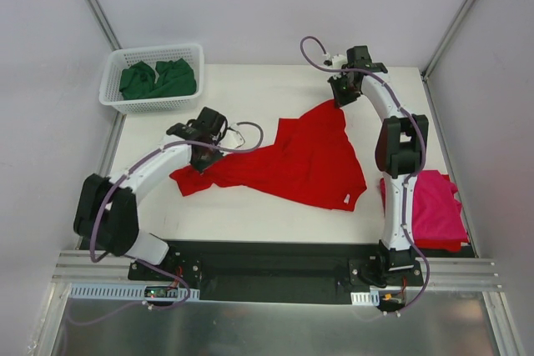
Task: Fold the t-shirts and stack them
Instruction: Flatten out the tshirt
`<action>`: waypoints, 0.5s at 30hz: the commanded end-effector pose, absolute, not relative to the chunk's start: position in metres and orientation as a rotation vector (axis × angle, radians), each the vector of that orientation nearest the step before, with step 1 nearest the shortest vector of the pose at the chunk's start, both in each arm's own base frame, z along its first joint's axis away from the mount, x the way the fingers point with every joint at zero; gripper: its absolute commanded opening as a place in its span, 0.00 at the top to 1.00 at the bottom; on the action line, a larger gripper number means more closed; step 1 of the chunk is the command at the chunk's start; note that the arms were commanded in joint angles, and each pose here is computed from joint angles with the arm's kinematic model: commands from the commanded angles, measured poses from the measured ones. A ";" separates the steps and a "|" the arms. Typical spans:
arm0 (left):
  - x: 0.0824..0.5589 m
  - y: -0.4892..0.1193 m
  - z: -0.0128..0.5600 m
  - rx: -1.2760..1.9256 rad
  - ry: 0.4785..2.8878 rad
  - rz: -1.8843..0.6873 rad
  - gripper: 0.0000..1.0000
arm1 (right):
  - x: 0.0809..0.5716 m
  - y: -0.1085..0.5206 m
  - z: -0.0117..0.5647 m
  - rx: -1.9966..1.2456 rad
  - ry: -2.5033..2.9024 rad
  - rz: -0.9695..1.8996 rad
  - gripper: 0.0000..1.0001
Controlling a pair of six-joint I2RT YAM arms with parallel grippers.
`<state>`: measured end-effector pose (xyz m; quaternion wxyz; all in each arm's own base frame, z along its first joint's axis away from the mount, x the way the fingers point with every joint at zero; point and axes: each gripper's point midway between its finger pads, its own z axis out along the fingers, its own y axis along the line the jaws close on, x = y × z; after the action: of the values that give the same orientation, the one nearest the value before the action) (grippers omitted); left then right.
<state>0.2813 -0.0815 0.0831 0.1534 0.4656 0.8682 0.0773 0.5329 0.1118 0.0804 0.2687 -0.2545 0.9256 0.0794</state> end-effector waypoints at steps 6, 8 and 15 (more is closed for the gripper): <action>0.286 -0.037 0.171 1.165 2.272 0.526 1.00 | 0.533 0.107 0.110 -0.711 2.438 0.178 0.99; 0.283 -0.024 0.167 1.136 2.298 0.547 1.00 | 0.532 0.106 0.110 -0.712 2.440 0.174 0.99; 0.282 0.008 0.200 0.936 2.224 0.638 1.00 | 0.529 0.104 0.109 -0.720 2.448 0.163 0.99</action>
<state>0.2813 -0.0155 0.1667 0.2702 0.3973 0.8548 0.1960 0.5306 0.1084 0.0753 0.2623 -0.2633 0.9256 0.0714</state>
